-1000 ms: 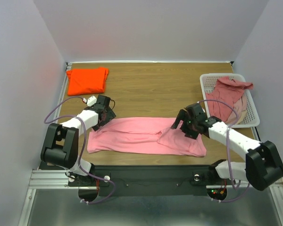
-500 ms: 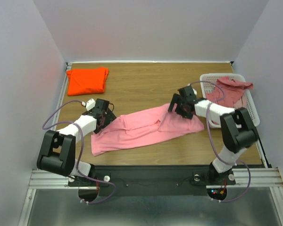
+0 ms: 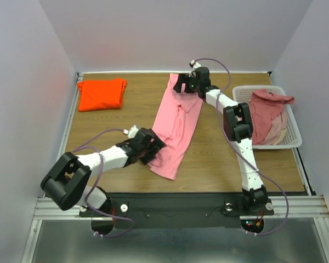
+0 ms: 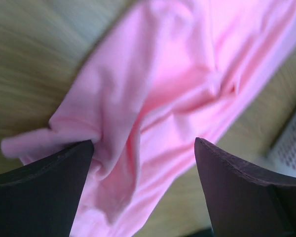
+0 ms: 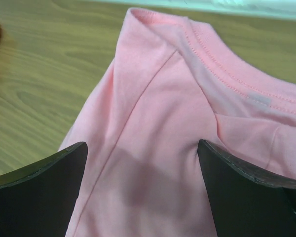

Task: Fold and stack the t-shirts
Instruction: Fold the tshirt

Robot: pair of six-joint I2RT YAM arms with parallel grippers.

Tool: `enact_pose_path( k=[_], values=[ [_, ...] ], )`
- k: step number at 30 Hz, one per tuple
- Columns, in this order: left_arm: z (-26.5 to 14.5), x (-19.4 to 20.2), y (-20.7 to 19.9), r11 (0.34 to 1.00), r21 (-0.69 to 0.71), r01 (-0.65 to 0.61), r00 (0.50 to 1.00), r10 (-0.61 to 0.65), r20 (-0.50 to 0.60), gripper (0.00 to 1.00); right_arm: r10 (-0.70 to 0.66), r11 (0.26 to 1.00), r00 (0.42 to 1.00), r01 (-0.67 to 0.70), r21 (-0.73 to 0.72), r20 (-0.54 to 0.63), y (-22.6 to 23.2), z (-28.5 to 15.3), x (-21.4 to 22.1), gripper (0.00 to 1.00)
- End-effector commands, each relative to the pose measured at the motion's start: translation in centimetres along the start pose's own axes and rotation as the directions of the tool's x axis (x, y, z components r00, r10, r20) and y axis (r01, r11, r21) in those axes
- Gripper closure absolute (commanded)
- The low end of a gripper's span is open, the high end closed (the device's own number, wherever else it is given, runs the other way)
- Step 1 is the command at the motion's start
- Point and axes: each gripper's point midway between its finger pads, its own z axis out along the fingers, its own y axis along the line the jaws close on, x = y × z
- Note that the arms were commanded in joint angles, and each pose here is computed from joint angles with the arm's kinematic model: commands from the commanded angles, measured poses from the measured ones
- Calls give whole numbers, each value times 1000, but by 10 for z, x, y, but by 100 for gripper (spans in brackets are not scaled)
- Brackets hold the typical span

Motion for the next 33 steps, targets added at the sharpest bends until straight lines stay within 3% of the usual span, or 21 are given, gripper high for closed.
enact_pose_path(
  k=[1, 2, 3, 6, 11, 16, 19, 20, 22, 23, 24, 26, 27, 28, 29, 31, 32, 33],
  values=[
    [-6, 88, 88, 952, -302, -57, 961, -30, -275, 2, 50, 985, 994, -66, -162, -102, 16, 35, 38, 0],
    [-8, 94, 90, 946, -318, -69, 956, -29, -294, 2, 67, 984, 992, -83, -157, -108, 10, 47, 49, 0],
    [-10, 96, 83, 948, -312, -70, 955, -27, -296, 2, 94, 979, 994, -101, -175, -52, 19, 49, 21, 0],
    [-26, 97, 66, 946, -309, -96, 965, 13, -263, 2, 109, 975, 994, -110, -192, -14, 23, 53, 7, 0],
    [-69, 74, 31, 962, -259, -85, 996, 73, -56, 2, 85, 984, 994, -74, -161, 65, 28, 38, -31, 0],
    [-100, 58, 11, 981, -185, -59, 997, 66, 28, 2, 62, 975, 989, -31, -220, 135, 61, -2, -88, 0],
    [-108, 48, 4, 988, -131, -83, 994, 92, 57, 2, 66, 962, 990, -31, -270, 123, 81, -26, -100, 0],
    [-108, 46, -1, 990, -105, -92, 993, 99, 71, 2, 52, 958, 985, -2, -287, 163, 97, -51, -125, 0],
    [-104, 44, -1, 986, -80, -144, 986, 150, 69, 2, 44, 967, 992, -13, -255, 114, 96, -62, -107, 0],
    [-101, 45, 1, 985, -80, -155, 985, 160, 63, 2, 23, 966, 988, 18, -257, 153, 112, -94, -129, 0],
    [-95, 42, 4, 977, -85, -197, 978, 202, 59, 2, 29, 982, 997, -15, -190, 76, 100, -94, -93, 0],
    [-90, 41, 8, 969, -97, -226, 973, 230, 32, 2, 55, 993, 998, -51, -104, 41, 94, -120, -72, 0],
    [-84, 41, 13, 964, -116, -241, 969, 245, 24, 2, 59, 994, 994, -50, -97, 92, 111, -157, -90, 0],
    [-80, 40, 14, 956, -109, -273, 961, 276, 19, 2, 115, 993, 993, -115, -10, -5, 90, -163, -34, 0],
    [-72, 40, 20, 952, -125, -280, 959, 282, -1, 2, 128, 992, 991, -128, 14, 37, 99, -197, -41, 0],
    [-65, 44, 17, 944, -88, -317, 948, 314, -42, 2, 218, 973, 976, -216, 79, -14, 92, -219, 0, 0],
    [-60, 44, 20, 942, -90, -322, 946, 318, -55, 2, 253, 962, 962, -240, 127, -101, 84, -230, 53, 0],
    [-57, 47, 25, 937, -89, -338, 940, 333, -73, 2, 280, 954, 952, -262, 143, -121, 84, -241, 69, 0]
  ],
)
